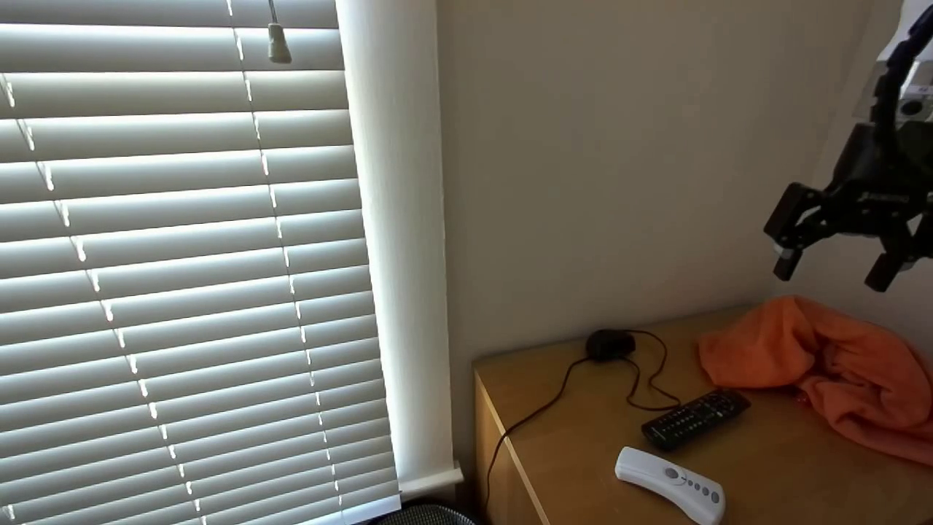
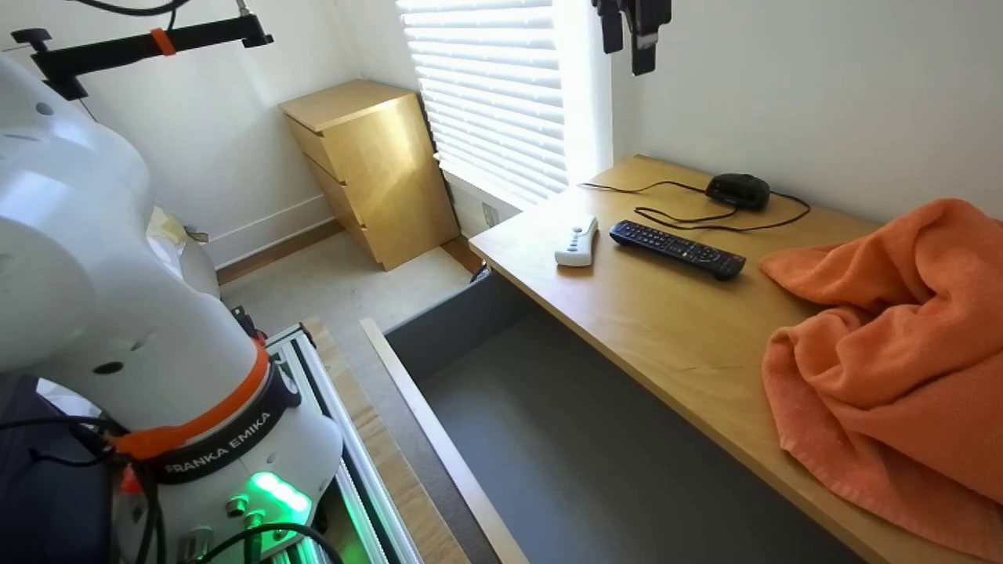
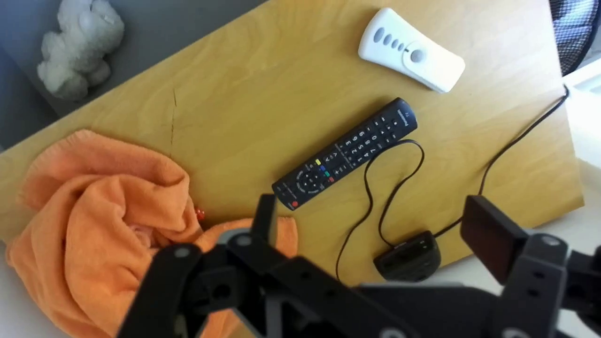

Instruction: Place the black remote control upside down

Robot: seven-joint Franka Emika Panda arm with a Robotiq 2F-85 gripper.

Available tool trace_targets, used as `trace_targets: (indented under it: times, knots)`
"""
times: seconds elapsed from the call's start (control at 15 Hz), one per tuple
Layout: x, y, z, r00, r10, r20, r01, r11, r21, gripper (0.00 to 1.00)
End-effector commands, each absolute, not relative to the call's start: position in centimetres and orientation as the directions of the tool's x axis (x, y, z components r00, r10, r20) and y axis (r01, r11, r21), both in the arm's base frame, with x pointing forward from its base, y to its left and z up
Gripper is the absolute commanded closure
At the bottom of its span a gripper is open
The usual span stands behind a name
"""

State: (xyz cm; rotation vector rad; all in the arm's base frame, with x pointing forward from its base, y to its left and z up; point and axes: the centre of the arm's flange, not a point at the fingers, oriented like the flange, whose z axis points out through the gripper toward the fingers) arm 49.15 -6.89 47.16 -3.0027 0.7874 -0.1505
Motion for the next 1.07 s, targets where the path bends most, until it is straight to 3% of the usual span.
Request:
trace_targets:
  times: [0.0, 0.53, 1.0]
  knots:
    - [52.3, -6.0, 42.9, 0.760, -0.649, 0.022, -0.645, -0.759, -0.089, 0.00]
    - [56.5, -6.1, 33.8, 0.478, -0.876, -0.072, -0.871, -0.461, -0.172, 0.00]
    - [56.6, -7.0, 32.6, 0.441, -0.896, -0.045, -0.883, -0.424, -0.203, 0.00]
